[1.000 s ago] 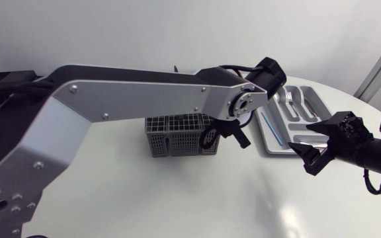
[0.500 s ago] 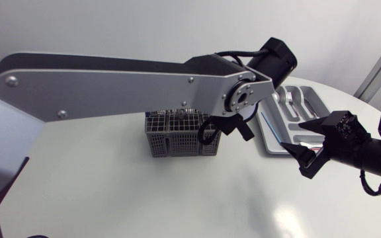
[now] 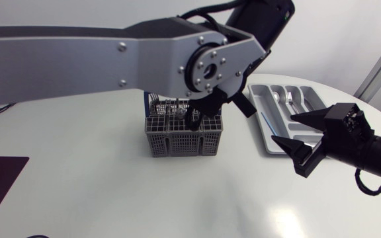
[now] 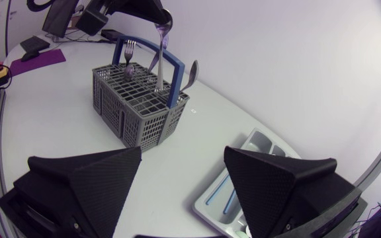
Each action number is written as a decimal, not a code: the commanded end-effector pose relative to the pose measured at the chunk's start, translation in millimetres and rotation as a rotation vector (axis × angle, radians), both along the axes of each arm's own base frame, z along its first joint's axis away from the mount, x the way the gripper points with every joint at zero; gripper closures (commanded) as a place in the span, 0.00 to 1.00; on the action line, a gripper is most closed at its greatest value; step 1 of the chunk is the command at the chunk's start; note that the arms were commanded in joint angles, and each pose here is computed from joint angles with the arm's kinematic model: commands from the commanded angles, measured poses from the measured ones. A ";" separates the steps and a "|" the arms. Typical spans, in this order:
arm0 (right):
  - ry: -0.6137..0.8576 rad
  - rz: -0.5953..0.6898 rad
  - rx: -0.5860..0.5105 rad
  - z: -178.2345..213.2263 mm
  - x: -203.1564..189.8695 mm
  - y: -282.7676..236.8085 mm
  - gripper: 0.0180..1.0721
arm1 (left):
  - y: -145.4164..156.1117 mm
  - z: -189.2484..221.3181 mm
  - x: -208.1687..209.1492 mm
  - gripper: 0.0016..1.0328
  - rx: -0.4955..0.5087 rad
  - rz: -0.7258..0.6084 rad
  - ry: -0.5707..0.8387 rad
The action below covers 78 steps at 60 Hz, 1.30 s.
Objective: Unload the cutlery basket into the drawer organizer.
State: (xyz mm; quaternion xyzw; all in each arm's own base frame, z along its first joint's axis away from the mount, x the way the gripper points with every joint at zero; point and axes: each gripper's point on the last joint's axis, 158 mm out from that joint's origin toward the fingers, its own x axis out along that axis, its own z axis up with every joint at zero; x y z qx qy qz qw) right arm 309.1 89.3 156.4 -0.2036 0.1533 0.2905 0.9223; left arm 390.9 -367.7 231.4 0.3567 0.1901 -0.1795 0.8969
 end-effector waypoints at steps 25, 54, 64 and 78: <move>-0.027 0.081 0.142 25.5 -15.6 52.1 0.20 | 4.4 10.5 -27.5 0.93 -0.412 -0.163 0.307; -0.073 0.067 0.066 23.3 4.5 90.1 0.44 | -20.2 -27.3 -38.5 0.93 -0.488 -0.211 0.565; -0.089 0.059 0.054 24.0 8.9 95.9 0.52 | -22.2 -28.8 -43.3 0.93 -0.489 -0.221 0.585; -0.095 0.049 0.036 24.7 16.4 102.1 0.64 | -24.8 -30.8 -46.8 0.93 -0.493 -0.227 0.607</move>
